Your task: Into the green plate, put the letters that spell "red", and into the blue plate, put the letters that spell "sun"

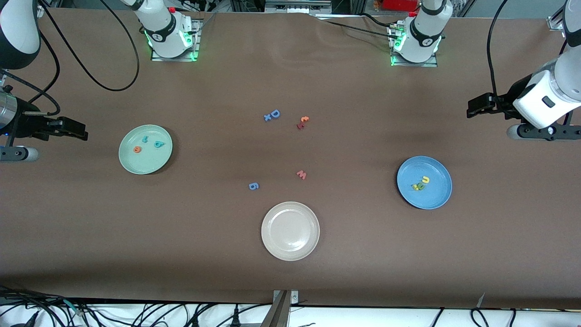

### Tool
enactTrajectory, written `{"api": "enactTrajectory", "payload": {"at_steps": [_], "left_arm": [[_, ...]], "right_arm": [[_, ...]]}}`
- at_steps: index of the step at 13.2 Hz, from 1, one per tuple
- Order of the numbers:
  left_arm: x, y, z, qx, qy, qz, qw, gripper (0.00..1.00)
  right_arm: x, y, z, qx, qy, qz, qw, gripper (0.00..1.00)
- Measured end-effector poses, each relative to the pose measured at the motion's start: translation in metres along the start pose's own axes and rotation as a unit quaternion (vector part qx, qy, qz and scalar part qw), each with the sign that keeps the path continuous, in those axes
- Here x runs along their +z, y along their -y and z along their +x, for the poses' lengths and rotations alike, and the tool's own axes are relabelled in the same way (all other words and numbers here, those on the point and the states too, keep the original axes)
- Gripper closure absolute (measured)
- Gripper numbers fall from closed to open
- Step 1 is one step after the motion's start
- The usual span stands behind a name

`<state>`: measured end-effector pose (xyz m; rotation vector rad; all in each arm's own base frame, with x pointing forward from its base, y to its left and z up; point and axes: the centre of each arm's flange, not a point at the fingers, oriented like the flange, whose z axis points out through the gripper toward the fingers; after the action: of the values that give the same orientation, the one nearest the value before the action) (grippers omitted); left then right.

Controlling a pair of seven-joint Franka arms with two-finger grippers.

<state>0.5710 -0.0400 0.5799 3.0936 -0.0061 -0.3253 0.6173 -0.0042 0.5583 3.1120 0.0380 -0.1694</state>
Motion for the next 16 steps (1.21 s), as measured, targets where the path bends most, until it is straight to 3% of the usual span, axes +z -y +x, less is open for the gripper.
{"api": "enactTrajectory", "payload": {"at_steps": [16], "left_arm": [[0.0064,0.0032,0.003,-0.003,0.007,0.0,1.0,0.0]], "right_arm": [[0.0001,0.0,0.0,0.0,0.0,0.0,1.0,0.0]]}}
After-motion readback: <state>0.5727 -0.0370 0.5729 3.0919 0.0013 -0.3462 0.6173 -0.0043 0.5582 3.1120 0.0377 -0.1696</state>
